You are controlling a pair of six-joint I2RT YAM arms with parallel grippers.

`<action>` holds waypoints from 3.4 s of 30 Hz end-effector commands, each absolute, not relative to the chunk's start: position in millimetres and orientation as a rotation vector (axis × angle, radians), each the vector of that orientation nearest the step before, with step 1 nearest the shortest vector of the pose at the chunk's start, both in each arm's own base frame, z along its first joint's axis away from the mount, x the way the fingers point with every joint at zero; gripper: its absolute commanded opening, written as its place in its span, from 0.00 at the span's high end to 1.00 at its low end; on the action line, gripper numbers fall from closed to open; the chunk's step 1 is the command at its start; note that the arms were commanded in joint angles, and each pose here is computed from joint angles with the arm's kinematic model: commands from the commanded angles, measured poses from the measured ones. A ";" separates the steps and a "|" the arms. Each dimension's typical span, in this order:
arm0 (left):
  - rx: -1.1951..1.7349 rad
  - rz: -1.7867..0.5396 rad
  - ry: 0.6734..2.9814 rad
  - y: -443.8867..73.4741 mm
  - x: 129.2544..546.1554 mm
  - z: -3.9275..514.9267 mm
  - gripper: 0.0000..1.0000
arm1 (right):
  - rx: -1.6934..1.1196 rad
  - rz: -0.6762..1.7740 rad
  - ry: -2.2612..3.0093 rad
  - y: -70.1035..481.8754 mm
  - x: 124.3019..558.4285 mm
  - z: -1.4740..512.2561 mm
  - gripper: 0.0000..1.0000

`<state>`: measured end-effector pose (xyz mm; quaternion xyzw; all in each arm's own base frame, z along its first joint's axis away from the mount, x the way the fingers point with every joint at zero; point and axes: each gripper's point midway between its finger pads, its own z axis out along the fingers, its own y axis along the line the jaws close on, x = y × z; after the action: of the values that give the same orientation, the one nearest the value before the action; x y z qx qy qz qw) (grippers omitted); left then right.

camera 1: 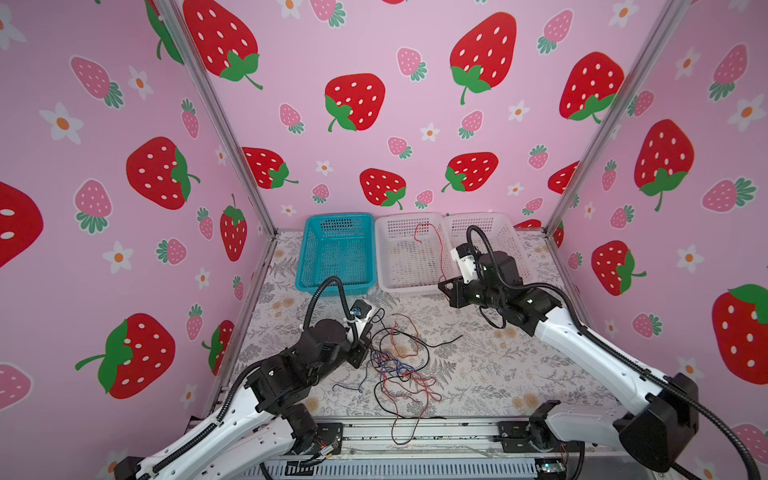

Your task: Untangle the cables

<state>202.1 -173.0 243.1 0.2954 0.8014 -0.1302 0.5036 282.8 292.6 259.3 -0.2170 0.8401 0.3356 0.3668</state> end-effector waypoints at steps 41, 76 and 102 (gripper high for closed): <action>0.713 -0.200 1.971 -159.6 206.7 239.6 1.00 | -0.872 1.241 2.108 560.9 390.3 202.9 0.74; 0.507 -0.563 1.851 -183.0 198.2 320.9 1.00 | -0.813 1.336 1.874 370.3 149.6 176.6 0.41; 0.408 -0.849 1.699 -190.3 177.9 424.0 1.00 | -0.798 1.180 1.889 399.1 171.2 134.6 0.93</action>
<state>184.9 -196.9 384.2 0.1830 0.7539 -0.3367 0.5337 166.3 402.7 139.4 -0.3213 0.7340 0.4739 0.3653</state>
